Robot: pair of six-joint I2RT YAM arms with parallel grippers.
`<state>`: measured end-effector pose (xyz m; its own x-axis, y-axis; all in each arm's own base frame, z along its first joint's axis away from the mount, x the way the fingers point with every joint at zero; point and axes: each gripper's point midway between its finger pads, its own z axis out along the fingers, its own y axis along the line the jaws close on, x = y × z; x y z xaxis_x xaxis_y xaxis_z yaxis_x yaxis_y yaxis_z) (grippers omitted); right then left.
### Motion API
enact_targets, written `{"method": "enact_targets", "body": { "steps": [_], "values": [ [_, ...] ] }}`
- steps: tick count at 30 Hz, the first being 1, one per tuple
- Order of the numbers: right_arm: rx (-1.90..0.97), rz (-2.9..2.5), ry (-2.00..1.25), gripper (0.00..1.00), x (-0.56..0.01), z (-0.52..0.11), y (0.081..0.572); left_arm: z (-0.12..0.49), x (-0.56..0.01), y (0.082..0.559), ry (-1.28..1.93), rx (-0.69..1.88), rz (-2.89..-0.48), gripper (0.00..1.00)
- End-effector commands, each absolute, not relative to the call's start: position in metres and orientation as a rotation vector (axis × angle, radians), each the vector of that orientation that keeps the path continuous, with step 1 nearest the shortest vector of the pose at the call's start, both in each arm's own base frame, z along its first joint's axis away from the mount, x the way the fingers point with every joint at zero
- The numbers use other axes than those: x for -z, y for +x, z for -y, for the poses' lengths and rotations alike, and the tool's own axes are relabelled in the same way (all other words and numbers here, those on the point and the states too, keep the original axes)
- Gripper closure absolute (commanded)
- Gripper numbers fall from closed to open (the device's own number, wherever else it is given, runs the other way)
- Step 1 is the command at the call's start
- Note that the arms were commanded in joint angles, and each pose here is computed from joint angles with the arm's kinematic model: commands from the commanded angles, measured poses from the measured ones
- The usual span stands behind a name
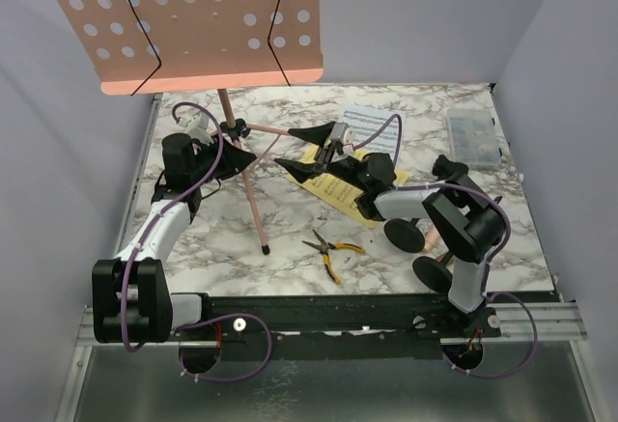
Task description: Set up the instrument practice props
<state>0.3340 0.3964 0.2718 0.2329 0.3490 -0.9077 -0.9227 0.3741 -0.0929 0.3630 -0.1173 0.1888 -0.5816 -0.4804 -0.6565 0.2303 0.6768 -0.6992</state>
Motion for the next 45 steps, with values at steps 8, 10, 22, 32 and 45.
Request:
{"method": "enact_targets", "body": {
  "steps": [8, 10, 22, 32, 45],
  "values": [
    [-0.644, -0.582, -1.035, 0.33, -0.276, -0.440, 0.365, 0.121, -0.138, 0.331, -0.362, 1.038, -2.172, 0.96],
    [-0.651, -0.582, -1.082, 0.37, -0.268, -0.449, 0.367, 0.121, -0.138, 0.332, -0.365, 1.038, -2.171, 0.96],
    [-0.699, -0.613, -1.062, 0.51, -0.261, -0.484, 0.372, 0.123, -0.138, 0.331, -0.369, 1.063, -2.168, 0.97],
    [-0.700, -0.633, -1.077, 0.57, -0.253, -0.503, 0.378, 0.125, -0.142, 0.330, -0.363, 1.076, -2.159, 0.97],
    [-0.872, -1.231, -0.506, 1.00, -0.254, -0.494, 0.447, 0.127, -0.144, 0.329, -0.356, 1.093, -2.151, 0.97]
  ]
}}
